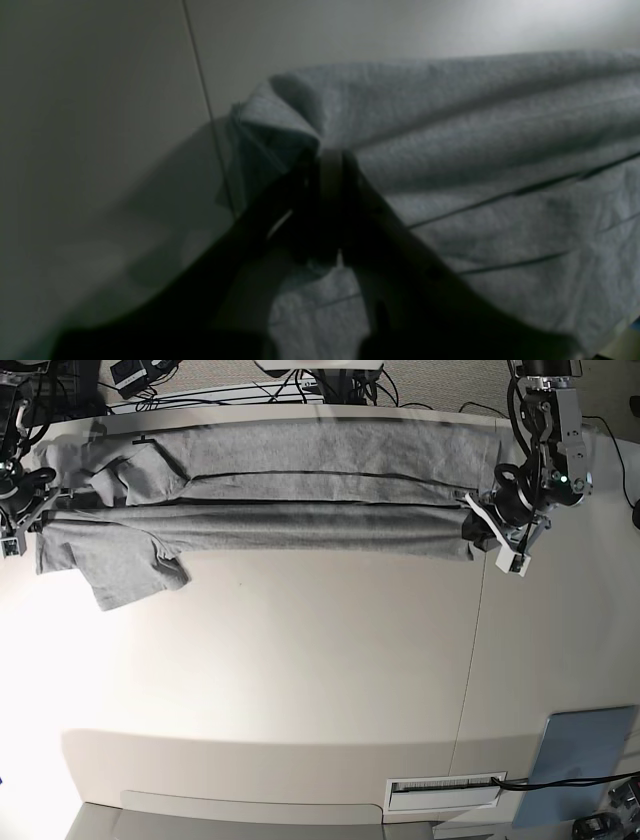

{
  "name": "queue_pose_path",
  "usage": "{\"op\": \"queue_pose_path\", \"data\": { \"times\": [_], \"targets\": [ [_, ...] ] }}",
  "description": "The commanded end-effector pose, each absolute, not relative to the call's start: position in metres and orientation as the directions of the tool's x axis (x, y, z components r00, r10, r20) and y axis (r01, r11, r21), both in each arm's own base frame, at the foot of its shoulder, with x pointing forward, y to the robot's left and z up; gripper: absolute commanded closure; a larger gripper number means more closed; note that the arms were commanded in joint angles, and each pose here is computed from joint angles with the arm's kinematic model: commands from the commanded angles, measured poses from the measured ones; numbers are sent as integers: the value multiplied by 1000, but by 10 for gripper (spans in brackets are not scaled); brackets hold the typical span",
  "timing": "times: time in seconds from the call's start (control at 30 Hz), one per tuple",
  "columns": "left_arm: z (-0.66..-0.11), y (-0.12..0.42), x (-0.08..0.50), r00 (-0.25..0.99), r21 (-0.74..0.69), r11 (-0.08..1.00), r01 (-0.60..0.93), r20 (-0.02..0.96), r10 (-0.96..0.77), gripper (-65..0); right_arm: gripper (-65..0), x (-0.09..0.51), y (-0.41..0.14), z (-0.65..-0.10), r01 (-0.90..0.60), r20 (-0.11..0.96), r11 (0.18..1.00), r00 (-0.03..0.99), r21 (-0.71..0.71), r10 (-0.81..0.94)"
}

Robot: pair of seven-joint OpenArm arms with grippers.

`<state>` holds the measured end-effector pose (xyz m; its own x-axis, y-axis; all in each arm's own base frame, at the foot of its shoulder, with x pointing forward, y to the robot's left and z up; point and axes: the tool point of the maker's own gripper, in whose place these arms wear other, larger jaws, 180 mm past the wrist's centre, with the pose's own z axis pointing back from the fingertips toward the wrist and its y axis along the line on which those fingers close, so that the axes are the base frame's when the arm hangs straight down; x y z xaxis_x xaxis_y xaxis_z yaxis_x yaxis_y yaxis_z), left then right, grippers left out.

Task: Fold the T-shirt properly
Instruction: 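Lower the folded edge and open the left gripper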

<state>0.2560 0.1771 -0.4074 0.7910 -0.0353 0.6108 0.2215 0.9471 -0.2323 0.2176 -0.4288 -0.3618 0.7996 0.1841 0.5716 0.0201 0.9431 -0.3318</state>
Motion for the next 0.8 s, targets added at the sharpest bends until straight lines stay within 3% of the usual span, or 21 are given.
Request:
{"op": "queue_pose_path", "data": {
  "times": [0.0, 0.27, 0.53, 0.77],
  "targets": [
    [-396, 186, 265, 768, -203, 954, 222, 638, -43, 0, 0, 222, -441, -347, 32, 579, 924, 787, -382, 212],
    [-395, 183, 260, 783, -200, 950, 241, 618, -68, 0, 0, 214, -442, -355, 23, 549, 910, 804, -414, 229],
    [-368, 174, 269, 727, -155, 937, 314, 674, -132, 0, 0, 213, -444, -355, 19, 538, 903, 808, -429, 239],
    [-366, 172, 257, 763, -128, 932, 339, 617, -193, 0, 0, 212, -446, -355, 13, 527, 895, 813, -445, 250]
  ]
}}
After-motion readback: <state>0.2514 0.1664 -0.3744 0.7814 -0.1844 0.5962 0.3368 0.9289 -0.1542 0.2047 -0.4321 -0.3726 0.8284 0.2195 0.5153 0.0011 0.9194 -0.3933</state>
